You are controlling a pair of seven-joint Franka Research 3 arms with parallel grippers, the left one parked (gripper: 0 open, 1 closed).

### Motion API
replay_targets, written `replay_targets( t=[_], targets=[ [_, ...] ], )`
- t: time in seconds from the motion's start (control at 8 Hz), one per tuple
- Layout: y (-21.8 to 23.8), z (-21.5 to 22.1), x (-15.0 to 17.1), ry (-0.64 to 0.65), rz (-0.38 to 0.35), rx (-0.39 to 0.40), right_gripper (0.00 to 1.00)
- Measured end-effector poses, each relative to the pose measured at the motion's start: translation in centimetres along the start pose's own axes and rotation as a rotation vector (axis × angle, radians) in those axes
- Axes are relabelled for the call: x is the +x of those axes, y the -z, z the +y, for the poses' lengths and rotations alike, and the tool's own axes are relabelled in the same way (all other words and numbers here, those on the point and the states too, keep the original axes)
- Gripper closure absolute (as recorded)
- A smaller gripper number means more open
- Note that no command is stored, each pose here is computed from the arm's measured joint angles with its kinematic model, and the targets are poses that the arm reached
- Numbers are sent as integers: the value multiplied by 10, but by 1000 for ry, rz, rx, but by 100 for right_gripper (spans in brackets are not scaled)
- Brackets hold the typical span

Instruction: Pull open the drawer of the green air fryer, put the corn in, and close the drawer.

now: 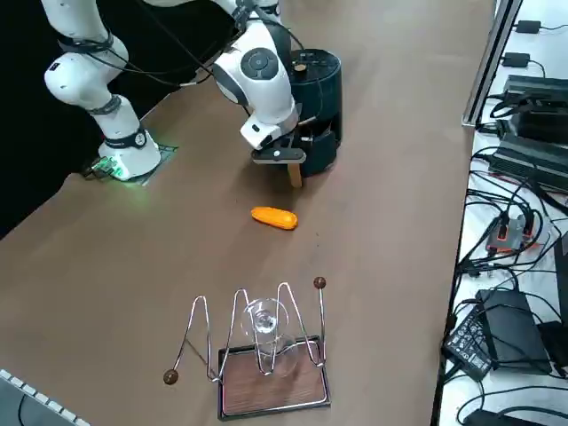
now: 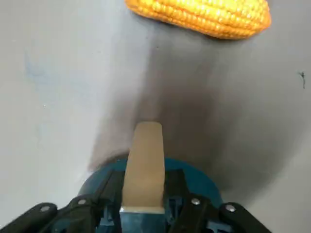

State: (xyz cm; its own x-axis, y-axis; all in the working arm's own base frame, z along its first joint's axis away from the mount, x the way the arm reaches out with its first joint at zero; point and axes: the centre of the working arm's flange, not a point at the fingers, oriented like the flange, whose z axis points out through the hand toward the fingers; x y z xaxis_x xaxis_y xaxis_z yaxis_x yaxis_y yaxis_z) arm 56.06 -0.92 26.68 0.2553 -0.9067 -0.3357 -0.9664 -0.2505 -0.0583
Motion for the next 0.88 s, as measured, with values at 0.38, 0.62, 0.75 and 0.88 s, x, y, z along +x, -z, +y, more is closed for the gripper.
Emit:
replay_targets(
  t=[0.38,0.62,0.75,0.88],
  targets=[
    [0,-3,3,2,5,0,54],
    [2,-2,9,-4,9,3,54],
    [3,-1,13,-7,10,5,54],
    [5,0,16,-5,13,5,54]
  ],
)
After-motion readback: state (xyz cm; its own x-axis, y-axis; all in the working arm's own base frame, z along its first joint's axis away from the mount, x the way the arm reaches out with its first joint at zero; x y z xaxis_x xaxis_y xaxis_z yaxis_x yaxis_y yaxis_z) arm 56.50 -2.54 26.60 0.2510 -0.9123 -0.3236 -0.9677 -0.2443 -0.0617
